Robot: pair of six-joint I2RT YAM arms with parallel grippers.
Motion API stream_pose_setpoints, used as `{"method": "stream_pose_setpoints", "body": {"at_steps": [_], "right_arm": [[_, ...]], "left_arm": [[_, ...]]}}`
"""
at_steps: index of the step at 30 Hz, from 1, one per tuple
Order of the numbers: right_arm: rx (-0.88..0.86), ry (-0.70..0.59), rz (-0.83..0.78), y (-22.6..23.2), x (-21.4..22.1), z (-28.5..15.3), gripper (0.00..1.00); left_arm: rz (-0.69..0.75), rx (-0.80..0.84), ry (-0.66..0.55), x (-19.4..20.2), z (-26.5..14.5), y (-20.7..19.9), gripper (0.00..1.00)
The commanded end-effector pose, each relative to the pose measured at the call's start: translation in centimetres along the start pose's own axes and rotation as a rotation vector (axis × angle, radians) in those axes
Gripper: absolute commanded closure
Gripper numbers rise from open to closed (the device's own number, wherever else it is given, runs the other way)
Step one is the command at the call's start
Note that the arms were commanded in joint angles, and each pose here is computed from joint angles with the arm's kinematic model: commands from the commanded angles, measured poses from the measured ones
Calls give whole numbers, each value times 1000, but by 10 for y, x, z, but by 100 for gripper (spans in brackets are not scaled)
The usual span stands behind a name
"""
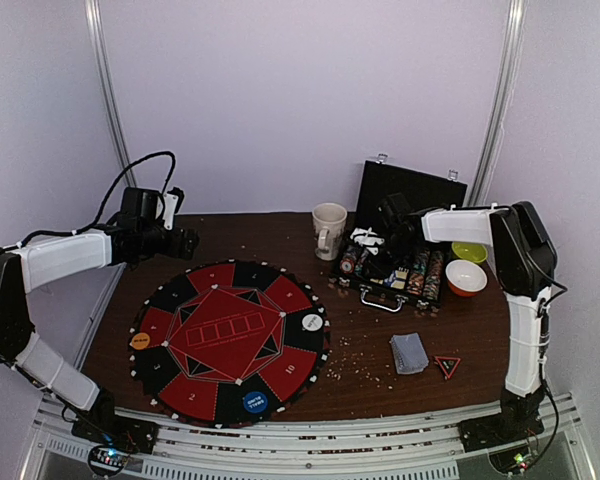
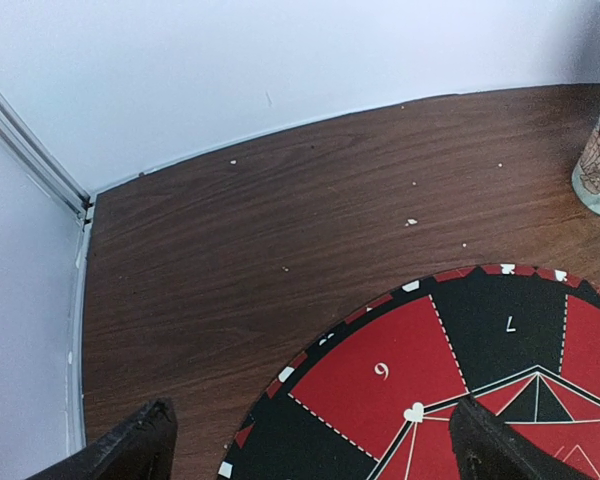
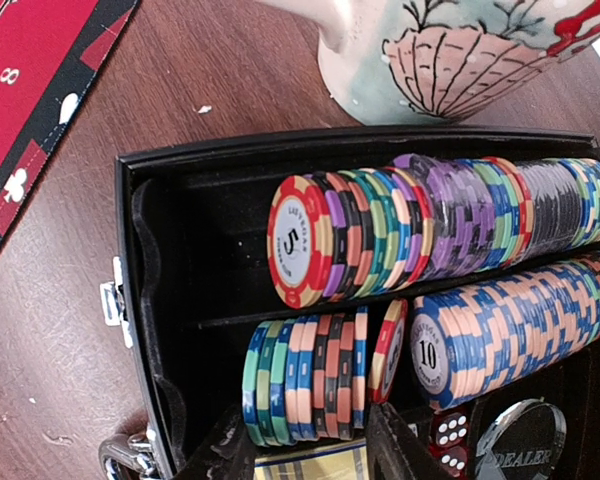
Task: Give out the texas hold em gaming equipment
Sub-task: Pick up the pile of poker chips from the chip case.
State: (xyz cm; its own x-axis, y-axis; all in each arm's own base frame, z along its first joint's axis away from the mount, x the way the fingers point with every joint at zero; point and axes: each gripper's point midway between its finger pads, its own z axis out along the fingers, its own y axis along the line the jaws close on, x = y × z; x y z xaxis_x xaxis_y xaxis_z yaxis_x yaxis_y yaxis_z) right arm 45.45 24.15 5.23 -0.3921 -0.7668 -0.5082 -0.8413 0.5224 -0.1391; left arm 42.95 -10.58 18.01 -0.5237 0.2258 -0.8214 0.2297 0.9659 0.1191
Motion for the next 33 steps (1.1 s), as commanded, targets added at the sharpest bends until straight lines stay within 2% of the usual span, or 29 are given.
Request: {"method": "stream_pose_setpoints", "body": {"at_steps": [1, 8, 14, 18, 21, 25, 28, 33], "right_arm": [[29, -4, -14, -1, -5, 0, 61], [11, 29, -24, -4, -6, 13, 53], [-1, 34, -24, -2, -1, 19, 52], [-21, 48, -15, 1, 3, 24, 60], [-26, 51, -3, 1, 3, 22, 78], [-13, 34, 19, -2, -6, 10, 95], [24, -9, 52, -11, -22, -9, 100], [71, -133, 164, -28, -59, -52, 100]], "left_arm": [[9, -1, -44, -12, 0, -1, 2], [11, -3, -47, -13, -1, 0, 2], [14, -12, -49, -13, -2, 1, 2], [16, -16, -48, -13, -2, 2, 2], [15, -17, -48, -13, -3, 2, 2], [16, -17, -48, -13, -2, 2, 2], [16, -16, -48, -13, -2, 2, 2], [23, -17, -60, -15, -5, 2, 2]]}}
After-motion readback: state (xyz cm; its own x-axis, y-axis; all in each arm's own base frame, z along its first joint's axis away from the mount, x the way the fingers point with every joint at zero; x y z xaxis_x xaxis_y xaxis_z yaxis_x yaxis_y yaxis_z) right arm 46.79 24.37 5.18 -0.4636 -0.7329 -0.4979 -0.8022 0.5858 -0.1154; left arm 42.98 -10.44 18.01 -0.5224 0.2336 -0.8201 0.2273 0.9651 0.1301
